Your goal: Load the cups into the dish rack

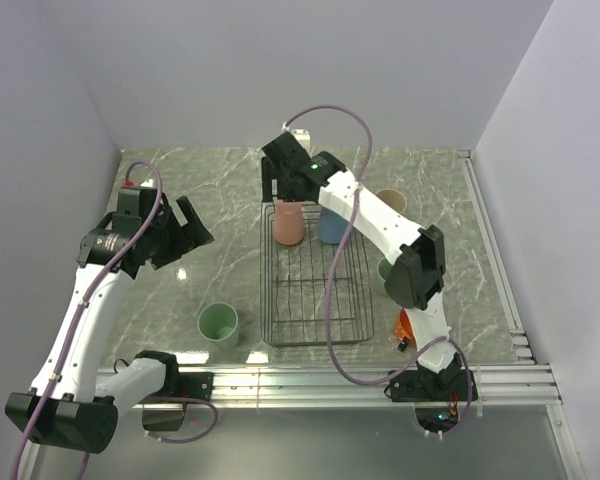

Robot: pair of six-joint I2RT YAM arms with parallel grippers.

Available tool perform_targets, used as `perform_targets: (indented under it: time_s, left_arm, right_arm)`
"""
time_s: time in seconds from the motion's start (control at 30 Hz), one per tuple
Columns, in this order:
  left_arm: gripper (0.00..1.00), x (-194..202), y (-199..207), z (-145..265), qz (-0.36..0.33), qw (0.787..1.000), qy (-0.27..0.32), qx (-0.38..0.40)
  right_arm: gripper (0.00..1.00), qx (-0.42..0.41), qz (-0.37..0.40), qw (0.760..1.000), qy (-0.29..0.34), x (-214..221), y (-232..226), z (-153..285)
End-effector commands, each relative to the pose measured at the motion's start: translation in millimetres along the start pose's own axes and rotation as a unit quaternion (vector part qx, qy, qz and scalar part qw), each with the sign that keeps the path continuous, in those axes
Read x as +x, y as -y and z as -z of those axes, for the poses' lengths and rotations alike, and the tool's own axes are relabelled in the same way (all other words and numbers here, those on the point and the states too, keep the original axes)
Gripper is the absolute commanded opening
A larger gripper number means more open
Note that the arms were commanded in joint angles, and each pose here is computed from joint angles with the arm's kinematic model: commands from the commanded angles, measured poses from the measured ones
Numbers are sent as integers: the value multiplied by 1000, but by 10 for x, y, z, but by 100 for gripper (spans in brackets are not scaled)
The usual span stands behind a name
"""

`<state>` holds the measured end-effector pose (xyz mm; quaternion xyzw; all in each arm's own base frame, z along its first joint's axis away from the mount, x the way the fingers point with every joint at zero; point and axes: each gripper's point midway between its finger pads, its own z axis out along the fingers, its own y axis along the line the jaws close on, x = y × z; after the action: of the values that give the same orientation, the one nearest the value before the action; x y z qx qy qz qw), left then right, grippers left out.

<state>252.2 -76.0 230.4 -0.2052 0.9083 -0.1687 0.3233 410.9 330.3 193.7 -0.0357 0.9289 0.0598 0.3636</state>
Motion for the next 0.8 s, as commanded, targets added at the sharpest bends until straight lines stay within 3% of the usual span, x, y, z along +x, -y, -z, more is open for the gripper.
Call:
perform_targets:
  time_s: [0.0,0.17,0.33,0.6,0.77]
  left_arm:
    - [92,87,-53,97,-3,1000,1,0]
    - [85,461,-30,14,-23,997,-64,45]
    - [65,792,-147,8,-11,994,-103,44]
    - [59,1141,-347,96,-7,990,-140,24]
    - [58,1248,-400,204,-2,988,-150,23]
  right_arm:
    - [98,-58,-29,995,73,-526,-60,766]
    - [99,-84,-44,990,102,-664,52,1212]
    - [99,-68,-59,991,96,-517,407,1378]
    - [100,-23,-61,996,62,29,932,1237]
    - [100,-13,-65,996,56,113,1035,1221]
